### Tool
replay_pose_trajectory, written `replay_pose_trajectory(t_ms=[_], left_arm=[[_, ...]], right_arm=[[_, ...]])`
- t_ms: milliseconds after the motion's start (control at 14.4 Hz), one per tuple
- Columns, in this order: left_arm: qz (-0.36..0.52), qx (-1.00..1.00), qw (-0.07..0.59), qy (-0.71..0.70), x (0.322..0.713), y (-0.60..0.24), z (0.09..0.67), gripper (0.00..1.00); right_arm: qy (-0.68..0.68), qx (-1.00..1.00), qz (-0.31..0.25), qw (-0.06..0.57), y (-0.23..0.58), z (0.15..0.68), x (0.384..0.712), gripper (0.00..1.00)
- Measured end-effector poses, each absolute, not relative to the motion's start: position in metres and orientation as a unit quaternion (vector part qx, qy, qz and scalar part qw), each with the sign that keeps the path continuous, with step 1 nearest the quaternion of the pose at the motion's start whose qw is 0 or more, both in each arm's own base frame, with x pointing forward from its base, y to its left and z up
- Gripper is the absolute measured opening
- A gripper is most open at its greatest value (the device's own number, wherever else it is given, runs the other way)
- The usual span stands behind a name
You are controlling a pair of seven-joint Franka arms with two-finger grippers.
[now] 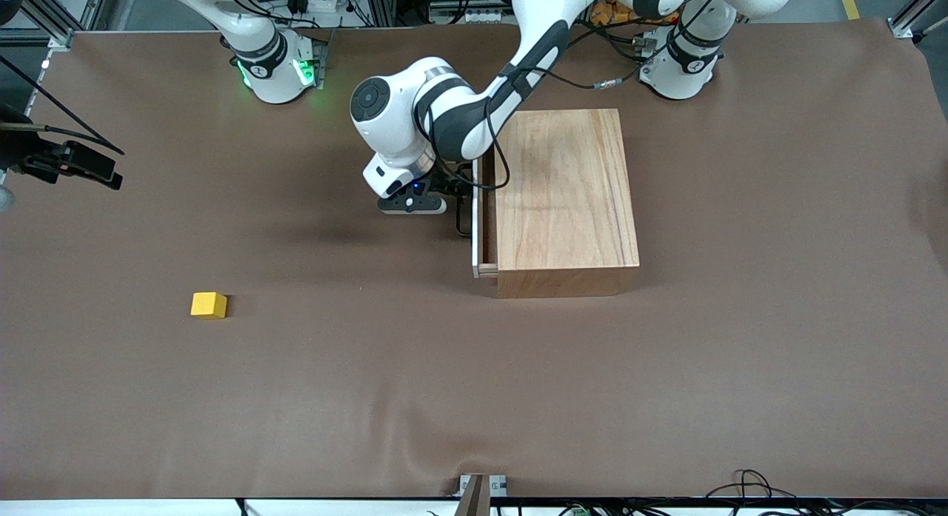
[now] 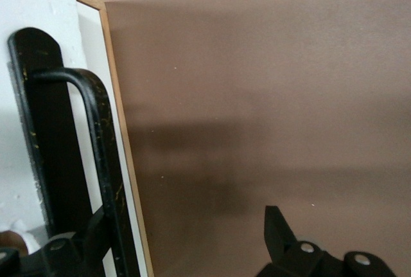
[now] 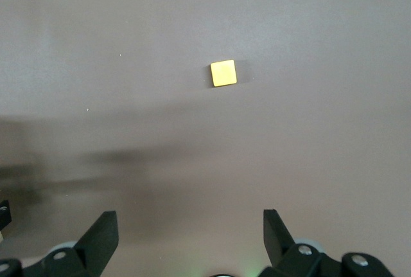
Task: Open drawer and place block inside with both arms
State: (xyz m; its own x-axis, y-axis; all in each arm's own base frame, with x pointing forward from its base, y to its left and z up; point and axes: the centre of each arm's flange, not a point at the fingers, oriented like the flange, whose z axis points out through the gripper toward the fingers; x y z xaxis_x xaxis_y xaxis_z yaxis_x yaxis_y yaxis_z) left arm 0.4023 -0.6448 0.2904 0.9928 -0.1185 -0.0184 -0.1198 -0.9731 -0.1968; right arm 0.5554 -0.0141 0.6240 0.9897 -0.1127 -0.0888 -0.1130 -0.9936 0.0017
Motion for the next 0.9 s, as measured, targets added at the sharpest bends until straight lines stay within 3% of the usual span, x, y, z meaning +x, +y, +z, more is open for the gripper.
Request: replay_pose_trajectory(t_ms=[904], left_arm=[[-0.027,-0.995,0.049,0.084,0.382,-0.673,0.296,1.00]], right_arm=[[0.038,-0.998,0.050,0.002,0.007,0.540,0.614,1.00]])
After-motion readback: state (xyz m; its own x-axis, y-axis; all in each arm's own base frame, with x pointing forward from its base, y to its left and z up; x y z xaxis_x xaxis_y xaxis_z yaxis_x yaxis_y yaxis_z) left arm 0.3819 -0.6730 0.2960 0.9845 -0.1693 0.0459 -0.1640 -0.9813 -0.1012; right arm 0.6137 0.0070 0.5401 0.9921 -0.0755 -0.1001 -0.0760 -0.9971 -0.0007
